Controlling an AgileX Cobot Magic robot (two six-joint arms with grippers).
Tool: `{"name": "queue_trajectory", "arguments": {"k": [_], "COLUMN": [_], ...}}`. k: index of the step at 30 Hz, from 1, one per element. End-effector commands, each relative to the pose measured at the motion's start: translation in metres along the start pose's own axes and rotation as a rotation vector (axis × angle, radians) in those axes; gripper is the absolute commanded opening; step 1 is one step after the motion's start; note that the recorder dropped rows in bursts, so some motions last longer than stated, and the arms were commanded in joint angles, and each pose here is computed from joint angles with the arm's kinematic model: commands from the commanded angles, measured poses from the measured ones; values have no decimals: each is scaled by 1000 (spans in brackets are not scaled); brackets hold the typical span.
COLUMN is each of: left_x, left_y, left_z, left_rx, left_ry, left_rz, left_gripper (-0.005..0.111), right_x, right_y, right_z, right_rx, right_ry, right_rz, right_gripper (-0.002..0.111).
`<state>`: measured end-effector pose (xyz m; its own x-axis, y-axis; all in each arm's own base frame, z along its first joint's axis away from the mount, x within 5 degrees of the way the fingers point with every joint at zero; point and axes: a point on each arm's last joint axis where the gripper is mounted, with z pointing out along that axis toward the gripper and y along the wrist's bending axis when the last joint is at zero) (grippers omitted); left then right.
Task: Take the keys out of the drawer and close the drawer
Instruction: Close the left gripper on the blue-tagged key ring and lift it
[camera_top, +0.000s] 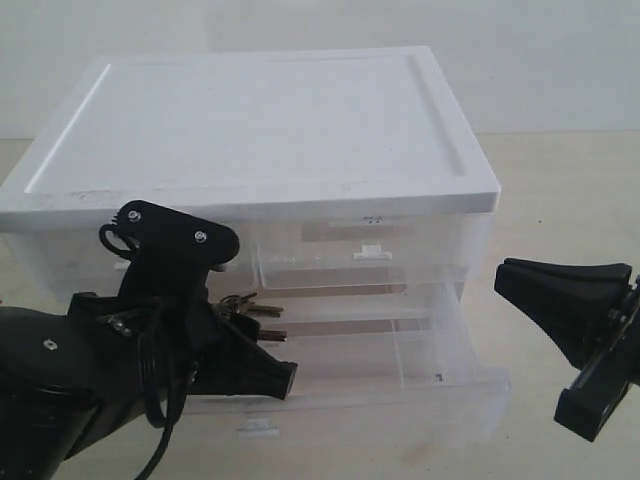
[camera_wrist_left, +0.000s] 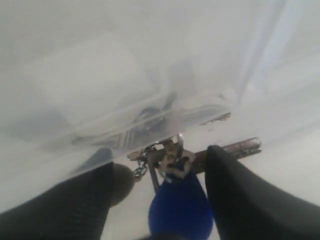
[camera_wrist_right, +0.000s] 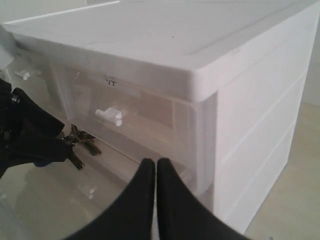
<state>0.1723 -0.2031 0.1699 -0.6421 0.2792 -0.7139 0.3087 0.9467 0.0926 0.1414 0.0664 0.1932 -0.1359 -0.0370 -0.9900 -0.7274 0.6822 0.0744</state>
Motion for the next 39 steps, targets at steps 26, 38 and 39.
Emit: {"name": "queue_trajectory", "arguments": {"k": [26, 38, 39], "left_x": [-20, -33, -35], "left_y": [7, 14, 16], "left_z": [-42, -63, -68], "left_rx": [150, 176, 181], "left_ry": [-135, -224, -243], "left_rz": [195, 252, 251], "left_gripper": [4, 4, 4], "right_x": [-2, -2, -2], "right_y": [-1, -3, -3], "right_z": [1, 1, 1], "right_rx": [4, 19, 19], "right_ry": [-9, -5, -5], "right_rz": [6, 12, 10], "right_gripper": [0, 0, 0]}}
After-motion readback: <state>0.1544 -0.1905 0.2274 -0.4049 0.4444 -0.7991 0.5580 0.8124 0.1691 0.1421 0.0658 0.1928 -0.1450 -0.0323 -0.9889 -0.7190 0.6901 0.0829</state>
